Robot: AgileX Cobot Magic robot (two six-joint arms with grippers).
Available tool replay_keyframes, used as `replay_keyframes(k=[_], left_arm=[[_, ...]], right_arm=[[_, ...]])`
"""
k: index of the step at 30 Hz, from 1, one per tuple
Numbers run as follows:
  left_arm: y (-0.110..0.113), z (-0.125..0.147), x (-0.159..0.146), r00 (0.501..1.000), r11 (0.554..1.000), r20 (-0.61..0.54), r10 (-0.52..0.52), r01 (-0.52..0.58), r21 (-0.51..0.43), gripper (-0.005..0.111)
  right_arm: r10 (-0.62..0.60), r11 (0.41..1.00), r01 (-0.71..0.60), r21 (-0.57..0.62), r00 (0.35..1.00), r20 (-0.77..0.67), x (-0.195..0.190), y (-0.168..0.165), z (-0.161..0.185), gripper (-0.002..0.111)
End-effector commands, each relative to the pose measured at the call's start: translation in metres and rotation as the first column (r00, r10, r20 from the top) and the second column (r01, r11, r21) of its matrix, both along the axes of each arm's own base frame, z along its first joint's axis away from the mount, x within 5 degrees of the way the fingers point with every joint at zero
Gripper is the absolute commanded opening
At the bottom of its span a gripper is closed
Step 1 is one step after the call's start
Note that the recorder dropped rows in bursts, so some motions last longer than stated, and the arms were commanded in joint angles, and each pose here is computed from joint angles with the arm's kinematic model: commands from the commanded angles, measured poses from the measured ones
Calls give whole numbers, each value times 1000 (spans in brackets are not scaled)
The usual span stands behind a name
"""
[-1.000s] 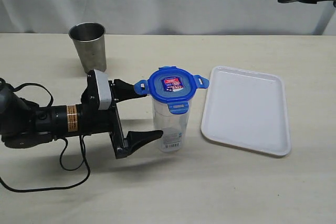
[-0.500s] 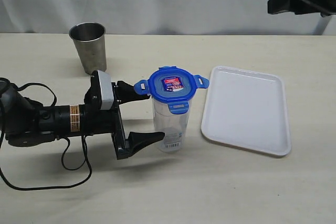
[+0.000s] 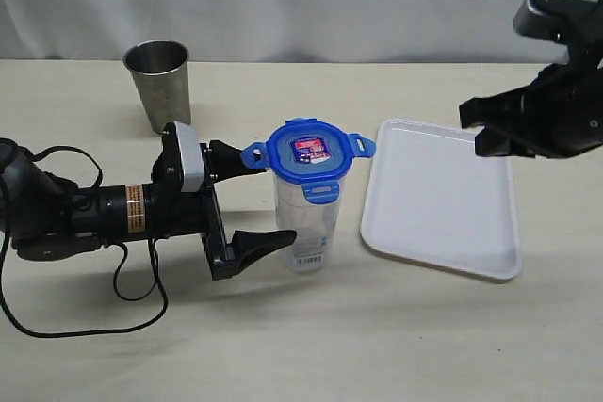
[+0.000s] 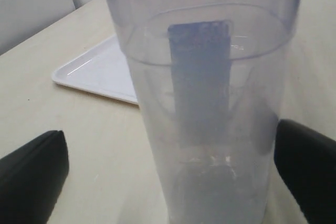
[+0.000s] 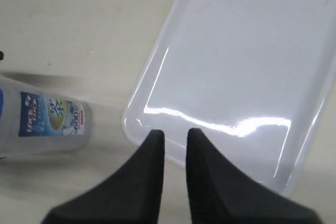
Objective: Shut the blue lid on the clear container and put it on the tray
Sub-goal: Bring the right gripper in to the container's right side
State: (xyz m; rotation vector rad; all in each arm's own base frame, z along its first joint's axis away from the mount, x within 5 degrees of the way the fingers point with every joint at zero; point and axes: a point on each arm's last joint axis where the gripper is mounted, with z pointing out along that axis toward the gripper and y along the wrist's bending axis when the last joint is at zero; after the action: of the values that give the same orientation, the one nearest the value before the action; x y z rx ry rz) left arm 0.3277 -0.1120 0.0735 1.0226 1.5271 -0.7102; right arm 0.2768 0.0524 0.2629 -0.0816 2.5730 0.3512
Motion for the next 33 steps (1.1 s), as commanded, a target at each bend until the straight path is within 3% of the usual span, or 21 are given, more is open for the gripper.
replay_keyframes(k=[1, 5, 9, 12, 20, 26, 33], left_arm=[[-2, 1, -1, 1000, 1000, 1, -22, 22, -8, 103], [-3, 0, -4, 998, 998, 2, -66, 66, 5, 103], [-3, 0, -4, 998, 998, 2, -63, 63, 5, 103], [-4, 2, -1, 997, 998, 18, -69, 69, 7, 103], [-4, 2, -1, 997, 997, 18, -71, 71, 7, 103], [-3, 2, 1, 999, 999, 18, -45, 45, -1, 103], [-19, 4, 0, 1000, 999, 15, -26, 26, -24, 103]], right_arm=[[11, 998, -9, 63, 999, -30, -3, 4, -28, 15], [85, 946, -78, 313, 996, -9, 15, 28, -53, 15], [90, 919, -54, 391, 993, -73, 29, 35, -88, 6], [114, 863, -68, 501, 992, -62, 35, 44, -101, 4], [132, 828, -43, 559, 984, -120, 39, 49, -129, 4], [145, 783, -47, 621, 983, -109, 40, 53, -129, 4], [153, 804, -63, 592, 983, -102, 38, 70, -130, 4]])
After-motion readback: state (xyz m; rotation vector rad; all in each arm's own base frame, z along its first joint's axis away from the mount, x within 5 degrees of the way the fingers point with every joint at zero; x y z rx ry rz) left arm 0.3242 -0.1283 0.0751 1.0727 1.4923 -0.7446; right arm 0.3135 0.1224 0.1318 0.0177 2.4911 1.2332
